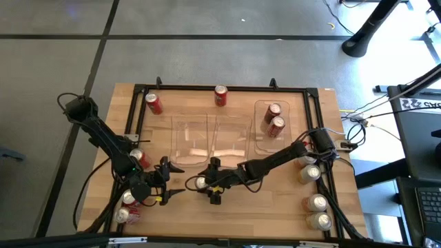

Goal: Sort soda cans
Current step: Put the red soda can into the right transparent bin

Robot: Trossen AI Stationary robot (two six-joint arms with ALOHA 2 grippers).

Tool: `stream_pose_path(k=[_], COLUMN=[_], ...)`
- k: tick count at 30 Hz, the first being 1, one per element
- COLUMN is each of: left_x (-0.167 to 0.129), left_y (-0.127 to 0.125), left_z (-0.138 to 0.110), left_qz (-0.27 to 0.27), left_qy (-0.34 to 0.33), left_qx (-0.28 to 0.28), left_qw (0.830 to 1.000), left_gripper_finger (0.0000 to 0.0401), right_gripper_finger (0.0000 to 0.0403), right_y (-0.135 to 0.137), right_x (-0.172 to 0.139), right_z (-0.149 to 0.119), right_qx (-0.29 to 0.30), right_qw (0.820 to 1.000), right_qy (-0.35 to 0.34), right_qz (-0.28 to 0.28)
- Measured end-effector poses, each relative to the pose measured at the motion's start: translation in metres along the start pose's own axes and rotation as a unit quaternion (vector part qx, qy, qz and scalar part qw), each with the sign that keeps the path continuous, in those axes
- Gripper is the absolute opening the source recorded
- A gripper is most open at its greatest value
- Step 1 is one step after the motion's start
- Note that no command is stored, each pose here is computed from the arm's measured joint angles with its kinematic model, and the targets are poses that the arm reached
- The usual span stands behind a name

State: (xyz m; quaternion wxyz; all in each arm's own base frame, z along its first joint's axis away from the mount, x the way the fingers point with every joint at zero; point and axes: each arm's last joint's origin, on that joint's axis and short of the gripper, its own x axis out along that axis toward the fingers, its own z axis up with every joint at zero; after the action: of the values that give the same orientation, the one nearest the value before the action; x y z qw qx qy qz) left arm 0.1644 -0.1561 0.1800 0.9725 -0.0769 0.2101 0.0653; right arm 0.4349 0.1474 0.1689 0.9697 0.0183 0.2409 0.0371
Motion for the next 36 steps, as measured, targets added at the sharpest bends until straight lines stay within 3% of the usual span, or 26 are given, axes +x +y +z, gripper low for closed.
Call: stream_pose_path(k=[9, 16, 24, 31, 36], left_x=[0.000, 0.000, 0.000, 0.000, 0.000], left_y=[0.000, 0.000, 0.000, 0.000, 0.000], left_z=[0.000, 0.000, 0.000, 0.000, 0.000], left_qz=[0.000, 0.000, 0.000, 0.000, 0.000], left_qy=[0.000, 0.000, 0.000, 0.000, 0.000], left_qx=[0.000, 0.000, 0.000, 0.000, 0.000], left_qw=[1.000, 1.000, 1.000, 1.000, 1.000], left_gripper_finger=[0.0349, 0.0349, 0.0349, 0.0349, 0.0349], right_gripper_finger=[0.0294, 0.0296, 0.0295, 0.0295, 0.0295], right_y=[0.009, 0.030, 0.036, 0.020, 0.004], right_x=[-0.018, -0.061, -0.119, -0.171, -0.201], right_z=[0.007, 0.037, 0.058, 0.071, 0.073], right_qx=[-0.015, -0.034, -0.052, -0.050, -0.052], right_qw=[1.000, 0.999, 0.995, 0.986, 0.968], right_qy=[0.022, 0.001, 0.009, 0.032, 0.035], right_qz=[0.003, 0.011, -0.084, -0.157, -0.243])
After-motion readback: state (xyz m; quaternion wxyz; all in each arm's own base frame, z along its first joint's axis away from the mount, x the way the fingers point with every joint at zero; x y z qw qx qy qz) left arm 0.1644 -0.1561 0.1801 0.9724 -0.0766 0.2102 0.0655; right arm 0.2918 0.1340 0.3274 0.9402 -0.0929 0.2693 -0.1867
